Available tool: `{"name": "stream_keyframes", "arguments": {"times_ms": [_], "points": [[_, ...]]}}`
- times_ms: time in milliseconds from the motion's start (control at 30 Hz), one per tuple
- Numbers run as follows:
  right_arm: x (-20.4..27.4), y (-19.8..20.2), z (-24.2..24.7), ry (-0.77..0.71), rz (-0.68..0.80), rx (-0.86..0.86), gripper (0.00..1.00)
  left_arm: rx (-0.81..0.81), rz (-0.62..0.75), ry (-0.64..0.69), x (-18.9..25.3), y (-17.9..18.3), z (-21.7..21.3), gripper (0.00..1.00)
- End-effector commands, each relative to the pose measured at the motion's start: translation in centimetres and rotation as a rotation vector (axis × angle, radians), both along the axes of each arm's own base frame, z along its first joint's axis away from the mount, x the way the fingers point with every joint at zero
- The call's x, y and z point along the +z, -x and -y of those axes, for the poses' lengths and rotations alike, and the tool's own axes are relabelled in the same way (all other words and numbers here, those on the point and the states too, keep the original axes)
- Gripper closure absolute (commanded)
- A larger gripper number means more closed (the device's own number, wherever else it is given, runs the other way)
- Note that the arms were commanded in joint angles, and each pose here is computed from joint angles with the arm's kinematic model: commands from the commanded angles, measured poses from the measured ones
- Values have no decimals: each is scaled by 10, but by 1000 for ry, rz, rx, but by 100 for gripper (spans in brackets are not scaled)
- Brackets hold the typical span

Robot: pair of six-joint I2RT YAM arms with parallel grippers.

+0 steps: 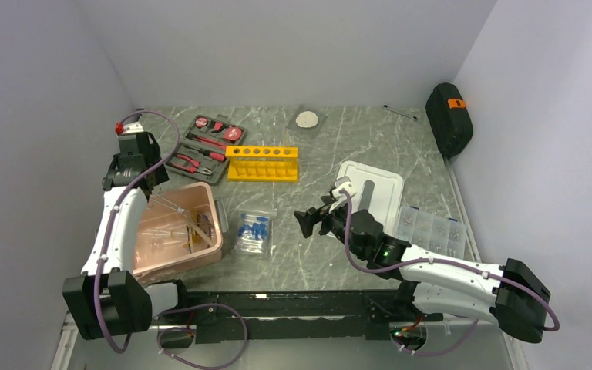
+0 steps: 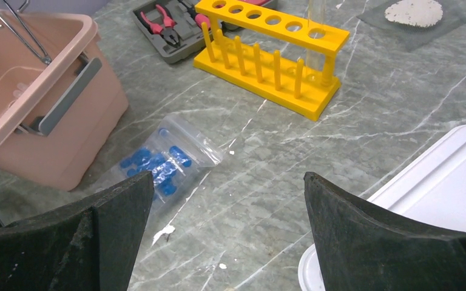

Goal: Organize the chemistry lab equipment

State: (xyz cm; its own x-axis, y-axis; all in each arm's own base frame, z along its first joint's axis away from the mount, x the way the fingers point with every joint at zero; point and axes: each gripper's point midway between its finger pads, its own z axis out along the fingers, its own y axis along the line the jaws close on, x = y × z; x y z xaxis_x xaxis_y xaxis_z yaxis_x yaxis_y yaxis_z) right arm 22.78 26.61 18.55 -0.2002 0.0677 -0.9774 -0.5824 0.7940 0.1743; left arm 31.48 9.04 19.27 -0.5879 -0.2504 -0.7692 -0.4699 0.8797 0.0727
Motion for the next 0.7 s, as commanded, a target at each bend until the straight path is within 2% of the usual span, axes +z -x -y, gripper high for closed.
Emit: {"name": "stream_keyframes", "arguments": {"times_ms": [0,267,400,667], "points": [[18,0,-1,-75,28,-1,5,16,10,6,-1,-4,-5,44],[17,0,0,-80,31,0,5,81,-50,-17,-17,11,-15,52],[18,1,3,-85,37,-2,5,120,-42,-42,-14,22,-20,59],[21,4,10,-101,49,-11,5,163,-22,-46,-15,48,-20,63]]}}
